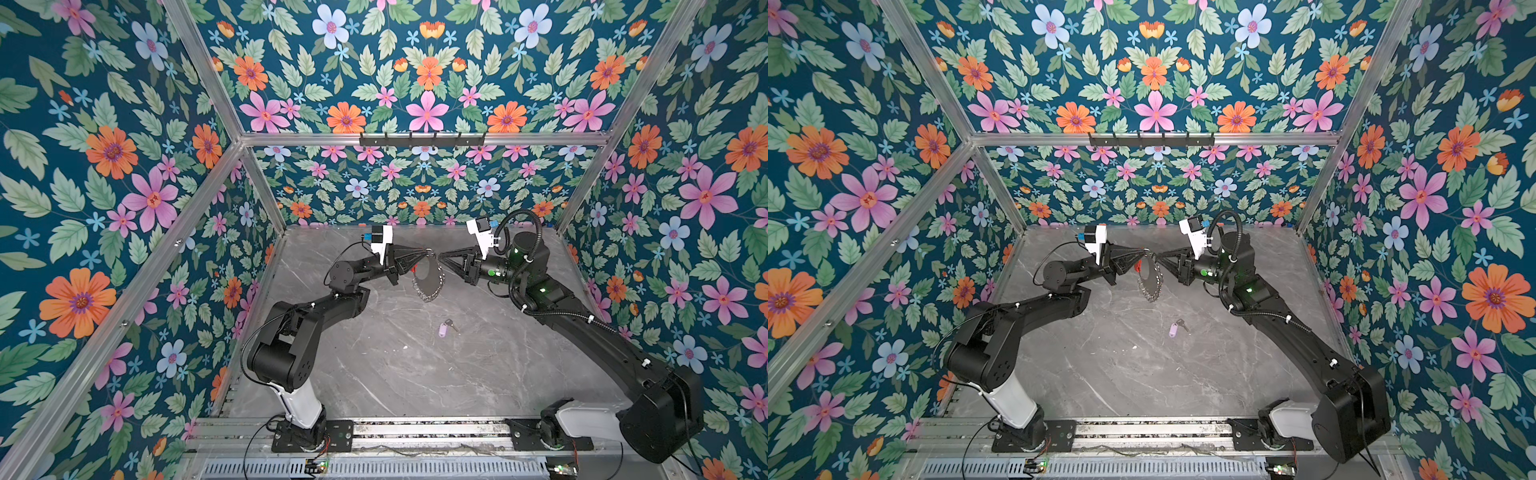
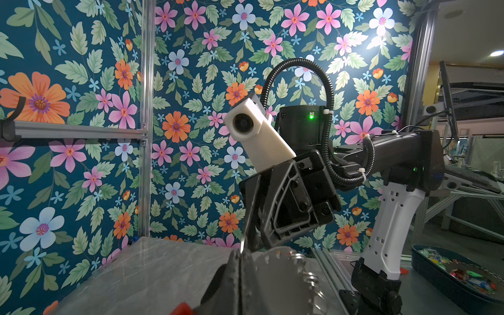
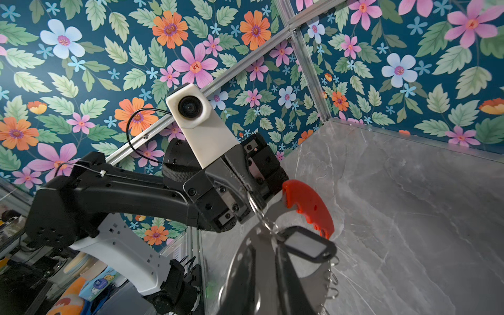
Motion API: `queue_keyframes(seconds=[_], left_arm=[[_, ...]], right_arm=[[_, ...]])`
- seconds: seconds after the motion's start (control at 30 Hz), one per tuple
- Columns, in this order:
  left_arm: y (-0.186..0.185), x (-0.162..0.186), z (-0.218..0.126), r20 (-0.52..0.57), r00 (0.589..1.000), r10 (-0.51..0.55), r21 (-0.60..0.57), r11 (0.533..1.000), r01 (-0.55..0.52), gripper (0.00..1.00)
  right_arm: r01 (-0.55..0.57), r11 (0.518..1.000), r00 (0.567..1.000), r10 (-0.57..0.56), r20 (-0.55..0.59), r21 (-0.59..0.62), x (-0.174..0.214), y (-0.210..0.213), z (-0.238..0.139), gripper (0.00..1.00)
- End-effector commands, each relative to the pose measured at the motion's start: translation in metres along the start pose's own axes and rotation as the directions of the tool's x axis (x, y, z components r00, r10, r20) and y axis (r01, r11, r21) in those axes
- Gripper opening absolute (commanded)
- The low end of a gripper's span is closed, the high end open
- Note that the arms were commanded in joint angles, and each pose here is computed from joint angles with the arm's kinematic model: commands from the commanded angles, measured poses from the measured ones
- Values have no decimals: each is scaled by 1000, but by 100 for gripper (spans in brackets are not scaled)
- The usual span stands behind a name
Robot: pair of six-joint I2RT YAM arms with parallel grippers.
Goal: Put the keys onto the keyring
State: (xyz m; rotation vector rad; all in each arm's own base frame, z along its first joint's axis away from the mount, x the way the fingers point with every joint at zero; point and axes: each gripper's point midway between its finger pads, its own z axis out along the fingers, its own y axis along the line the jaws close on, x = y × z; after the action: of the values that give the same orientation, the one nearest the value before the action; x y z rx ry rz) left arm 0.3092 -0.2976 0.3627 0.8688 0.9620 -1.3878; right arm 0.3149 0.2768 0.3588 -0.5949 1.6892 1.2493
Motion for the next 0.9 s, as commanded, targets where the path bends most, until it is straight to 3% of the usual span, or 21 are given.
queue_keyframes(seconds=[0.0, 0.57, 0.87], left_arm=[[1, -8, 1, 30, 999, 11, -5, 1000, -11, 0], [6, -12, 5, 48, 997, -66, -9, 998, 66, 0], [9, -14, 5, 61, 995, -74, -20, 997, 75, 0]], right_arm=[[39, 999, 999, -40, 19, 17, -6, 0, -1, 19], [115, 992, 992, -111, -56, 61, 4, -4, 24, 21], [120, 991, 991, -116, -69, 62, 8, -1, 27, 10]])
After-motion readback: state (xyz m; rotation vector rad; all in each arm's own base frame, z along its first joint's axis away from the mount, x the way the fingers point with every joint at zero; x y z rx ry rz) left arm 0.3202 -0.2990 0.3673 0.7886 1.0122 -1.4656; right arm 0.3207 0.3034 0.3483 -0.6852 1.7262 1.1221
